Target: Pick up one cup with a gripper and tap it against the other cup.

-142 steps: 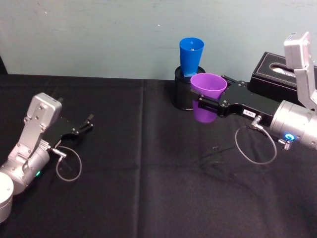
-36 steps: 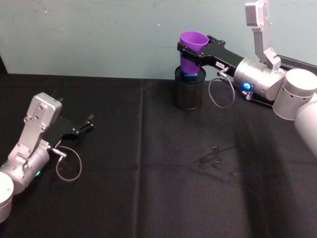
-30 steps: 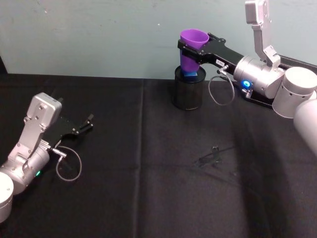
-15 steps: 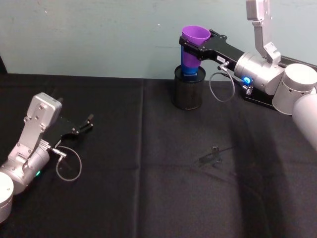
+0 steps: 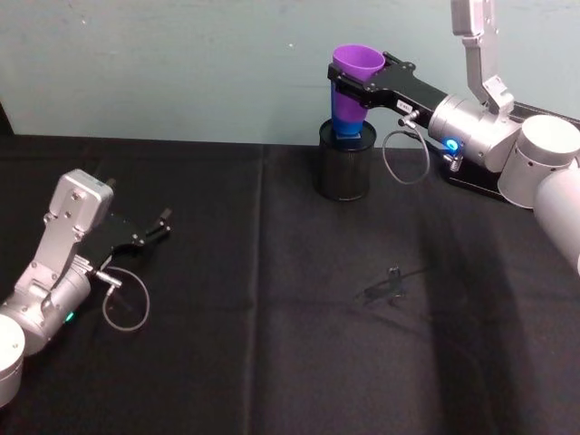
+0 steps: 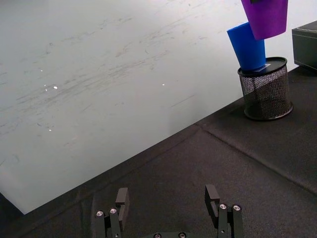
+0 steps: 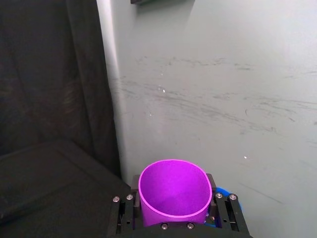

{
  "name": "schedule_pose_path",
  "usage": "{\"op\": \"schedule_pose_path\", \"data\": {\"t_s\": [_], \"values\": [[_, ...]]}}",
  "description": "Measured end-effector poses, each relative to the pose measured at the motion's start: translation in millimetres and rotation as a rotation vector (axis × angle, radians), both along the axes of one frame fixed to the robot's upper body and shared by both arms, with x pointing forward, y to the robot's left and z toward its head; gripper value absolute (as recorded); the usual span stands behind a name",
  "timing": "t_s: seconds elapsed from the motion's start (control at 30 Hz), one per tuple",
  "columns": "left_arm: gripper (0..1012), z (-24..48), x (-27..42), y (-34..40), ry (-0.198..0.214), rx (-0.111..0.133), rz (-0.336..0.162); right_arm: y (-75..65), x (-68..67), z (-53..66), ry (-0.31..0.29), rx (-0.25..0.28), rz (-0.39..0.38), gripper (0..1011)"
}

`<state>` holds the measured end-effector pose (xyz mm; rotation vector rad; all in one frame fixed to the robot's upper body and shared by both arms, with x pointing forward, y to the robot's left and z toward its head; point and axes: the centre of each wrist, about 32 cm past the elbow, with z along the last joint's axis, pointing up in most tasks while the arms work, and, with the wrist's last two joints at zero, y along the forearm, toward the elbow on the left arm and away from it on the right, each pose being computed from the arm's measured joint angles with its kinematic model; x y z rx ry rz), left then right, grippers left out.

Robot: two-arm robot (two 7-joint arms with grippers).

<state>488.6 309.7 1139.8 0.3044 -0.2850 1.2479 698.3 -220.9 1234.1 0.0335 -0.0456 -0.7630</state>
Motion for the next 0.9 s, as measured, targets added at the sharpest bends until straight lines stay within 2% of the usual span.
{"op": "schedule_pose_path", "data": {"t_s": [0.9], "values": [[1005,0.0,0.0,0.0,0.000,0.000,0.000,0.0,0.4,1.5,-0.006,0.004,0.006,731]]}}
